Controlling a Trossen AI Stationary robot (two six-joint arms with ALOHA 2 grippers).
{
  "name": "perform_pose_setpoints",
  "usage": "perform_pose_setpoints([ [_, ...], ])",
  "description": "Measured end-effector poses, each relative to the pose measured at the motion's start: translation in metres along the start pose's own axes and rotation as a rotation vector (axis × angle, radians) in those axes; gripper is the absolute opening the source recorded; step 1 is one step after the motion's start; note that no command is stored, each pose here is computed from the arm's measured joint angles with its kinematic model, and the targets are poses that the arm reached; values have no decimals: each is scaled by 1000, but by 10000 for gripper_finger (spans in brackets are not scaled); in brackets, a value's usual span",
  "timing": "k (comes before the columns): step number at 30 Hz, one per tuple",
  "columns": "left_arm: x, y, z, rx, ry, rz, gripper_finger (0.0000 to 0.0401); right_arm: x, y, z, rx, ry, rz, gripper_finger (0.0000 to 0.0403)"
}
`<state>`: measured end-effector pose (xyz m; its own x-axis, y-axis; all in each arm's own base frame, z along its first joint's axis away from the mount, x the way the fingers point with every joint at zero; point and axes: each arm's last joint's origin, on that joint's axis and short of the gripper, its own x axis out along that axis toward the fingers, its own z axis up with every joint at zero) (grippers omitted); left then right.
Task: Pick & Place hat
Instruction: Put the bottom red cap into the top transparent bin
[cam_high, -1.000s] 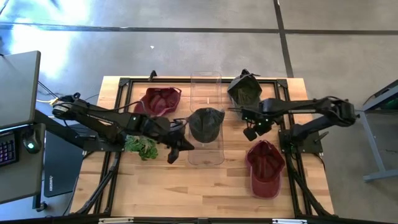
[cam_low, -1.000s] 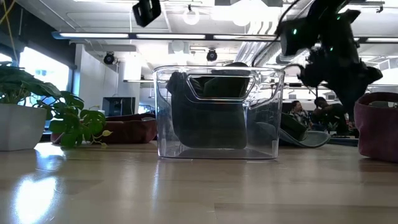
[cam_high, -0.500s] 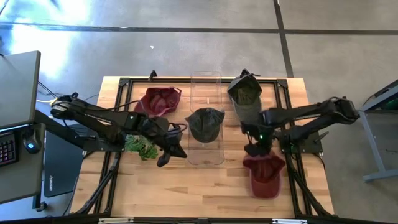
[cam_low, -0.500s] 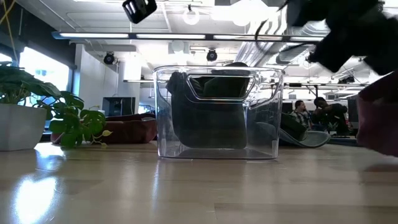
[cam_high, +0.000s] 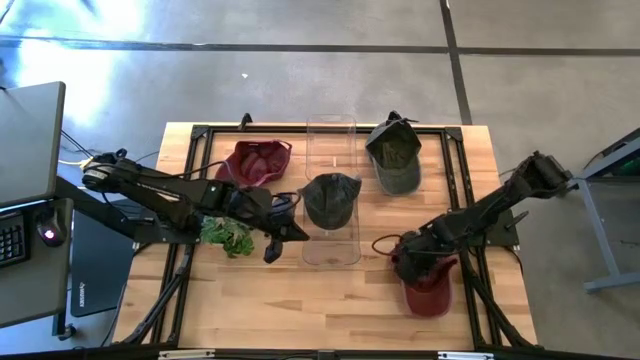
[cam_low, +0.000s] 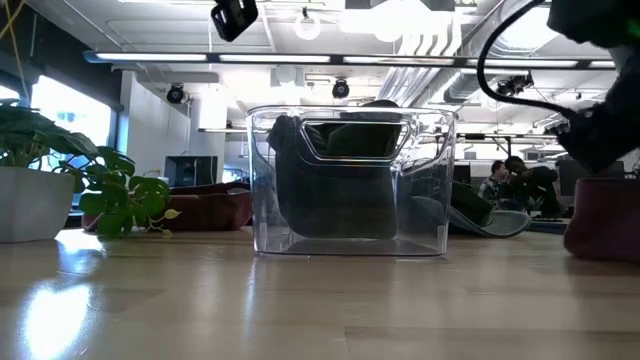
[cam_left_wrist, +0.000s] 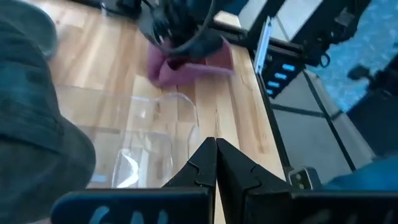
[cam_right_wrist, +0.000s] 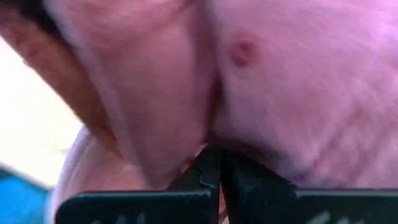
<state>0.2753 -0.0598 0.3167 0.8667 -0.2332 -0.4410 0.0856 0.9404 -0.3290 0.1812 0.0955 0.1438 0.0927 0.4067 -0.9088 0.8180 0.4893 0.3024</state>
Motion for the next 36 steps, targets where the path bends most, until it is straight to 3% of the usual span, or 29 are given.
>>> perform_pose_setpoints([
  [4,0,1,0,0,-12,30,1,-10,3,-2,-56,83,42,0],
  [10,-1,1,1,-38,-30,57,1,-64,16,-18,-121,73,82,0],
  [13,-1,2,2,-52,-37,70,1,-82,11,-23,-98,26,87,0],
  [17,-1,2,2,-65,-46,91,1,-72,-12,-17,96,-69,-1,0],
  [21,-1,3,2,-72,-57,114,1,-37,-29,-6,174,-76,39,0],
  [23,-1,3,2,-72,-62,129,1,-22,-30,1,184,-126,118,0],
  [28,-2,4,3,-74,-69,145,1,-9,-29,9,152,-197,228,0],
  [33,-2,5,3,-74,-71,148,1,-34,-14,1,88,-176,211,0],
  [36,-2,5,3,-75,-75,158,1,-57,7,-3,-60,-236,277,0],
])
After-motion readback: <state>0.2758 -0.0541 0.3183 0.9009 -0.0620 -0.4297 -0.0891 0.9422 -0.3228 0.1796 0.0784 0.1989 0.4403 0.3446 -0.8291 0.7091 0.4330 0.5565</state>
